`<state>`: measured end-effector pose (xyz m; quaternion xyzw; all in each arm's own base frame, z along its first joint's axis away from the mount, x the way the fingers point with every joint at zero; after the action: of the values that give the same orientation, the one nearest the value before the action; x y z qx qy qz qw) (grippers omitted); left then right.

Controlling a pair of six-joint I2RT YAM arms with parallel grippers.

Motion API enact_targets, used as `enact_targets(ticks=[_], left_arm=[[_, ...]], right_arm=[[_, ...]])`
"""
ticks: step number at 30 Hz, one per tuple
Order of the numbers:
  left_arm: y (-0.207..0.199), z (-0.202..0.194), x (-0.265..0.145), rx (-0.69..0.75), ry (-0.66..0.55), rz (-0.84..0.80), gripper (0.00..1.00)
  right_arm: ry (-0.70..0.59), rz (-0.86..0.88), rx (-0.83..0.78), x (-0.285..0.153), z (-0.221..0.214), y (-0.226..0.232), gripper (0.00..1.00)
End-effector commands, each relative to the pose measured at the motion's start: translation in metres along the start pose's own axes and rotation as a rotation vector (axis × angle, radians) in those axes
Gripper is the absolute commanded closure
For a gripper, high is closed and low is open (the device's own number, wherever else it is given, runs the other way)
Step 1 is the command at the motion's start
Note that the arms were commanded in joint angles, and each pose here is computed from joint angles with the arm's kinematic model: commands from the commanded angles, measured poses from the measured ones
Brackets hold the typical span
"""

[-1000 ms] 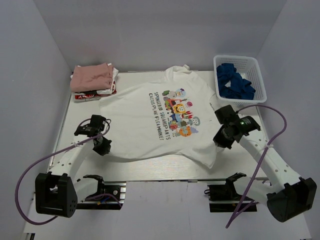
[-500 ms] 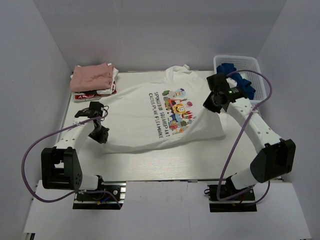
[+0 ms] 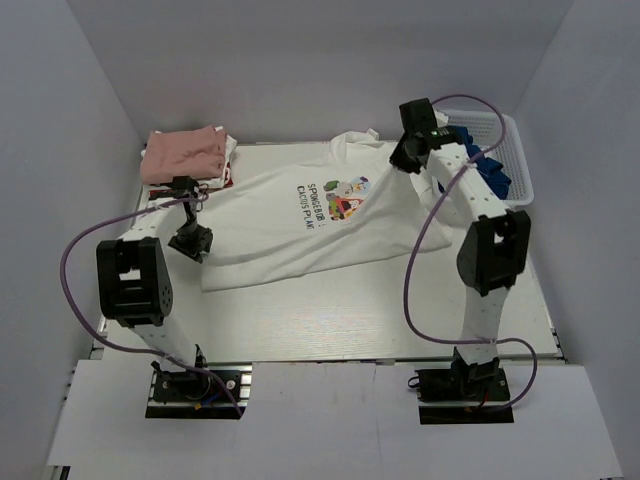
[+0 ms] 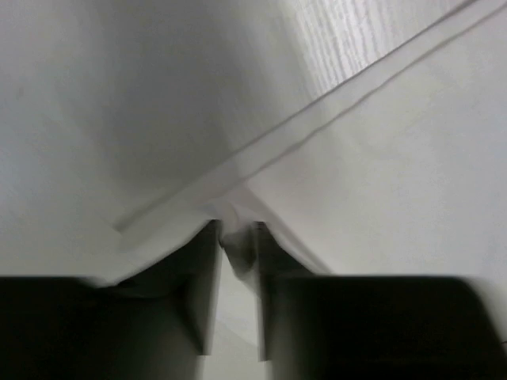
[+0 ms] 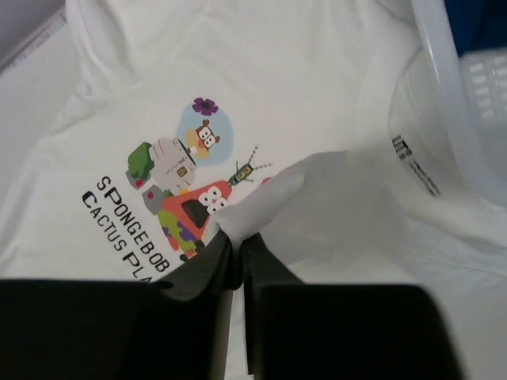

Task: Fold and stack the t-shirts
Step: Fold the flattened tshirt in 1/3 of the way

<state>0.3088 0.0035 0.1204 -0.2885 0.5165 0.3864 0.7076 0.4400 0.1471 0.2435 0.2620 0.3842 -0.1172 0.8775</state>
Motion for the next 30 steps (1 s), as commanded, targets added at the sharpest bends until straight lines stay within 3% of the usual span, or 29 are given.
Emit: enact_targets(ticks=[1, 3, 4, 5, 6, 10, 11, 18, 23, 30], left_arm=[[-0.015, 0.030, -0.002, -0.034, -0.067, -0.050, 0.47], [-0.021, 0.041, 0.001, -0.022, -0.086, -0.050, 0.09], [-0.029, 0.052, -0.008, -0.019, -0.115, -0.064, 0.00], [-0.030, 0.058, -0.012, -0.020, -0.133, -0.051, 0.00], [-0.030, 0.062, -0.017, -0.023, -0.149, -0.043, 0.00], [-0.023, 0.058, -0.032, -0.006, -0.154, -0.082, 0.00], [-0.027, 0.059, -0.034, 0.005, -0.168, -0.132, 0.00], [-0.034, 0.017, -0.025, 0.138, -0.050, -0.372, 0.00], [-0.034, -0.001, -0.014, 0.192, -0.013, -0.412, 0.00], [-0.031, -0.008, 0.008, 0.221, -0.004, -0.344, 0.00]], right_arm=[[-0.014, 0.055, -0.053, 0.032, 0.020, 0.020, 0.84], [-0.017, 0.113, -0.105, 0.048, 0.026, 0.031, 0.69], [0.000, 0.127, -0.120, 0.056, 0.023, 0.034, 0.52], [0.016, 0.172, -0.140, 0.057, 0.024, 0.041, 0.38], [0.002, 0.186, -0.167, 0.052, 0.027, 0.041, 0.31], [0.039, 0.247, -0.196, 0.043, 0.006, 0.031, 0.13], [0.088, 0.206, -0.201, 0.040, -0.014, 0.008, 0.13], [0.212, 0.201, -0.208, 0.041, -0.067, -0.034, 0.10], [0.282, 0.279, -0.208, 0.061, -0.081, -0.027, 0.10], [0.325, 0.297, -0.174, 0.083, -0.093, -0.021, 0.10]])
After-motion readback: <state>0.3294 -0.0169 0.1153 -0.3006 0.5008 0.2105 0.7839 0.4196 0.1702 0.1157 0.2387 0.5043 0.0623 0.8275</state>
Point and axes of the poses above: each gripper's point midway between its finger pads, its own x axis out along the fingers, its own y axis along the line the jaws close on, z = x × y, the point moved 7 cm from there along -x, back along the fingers, and after that the axes turned 6 degrees about x, right-handed, at the moved point
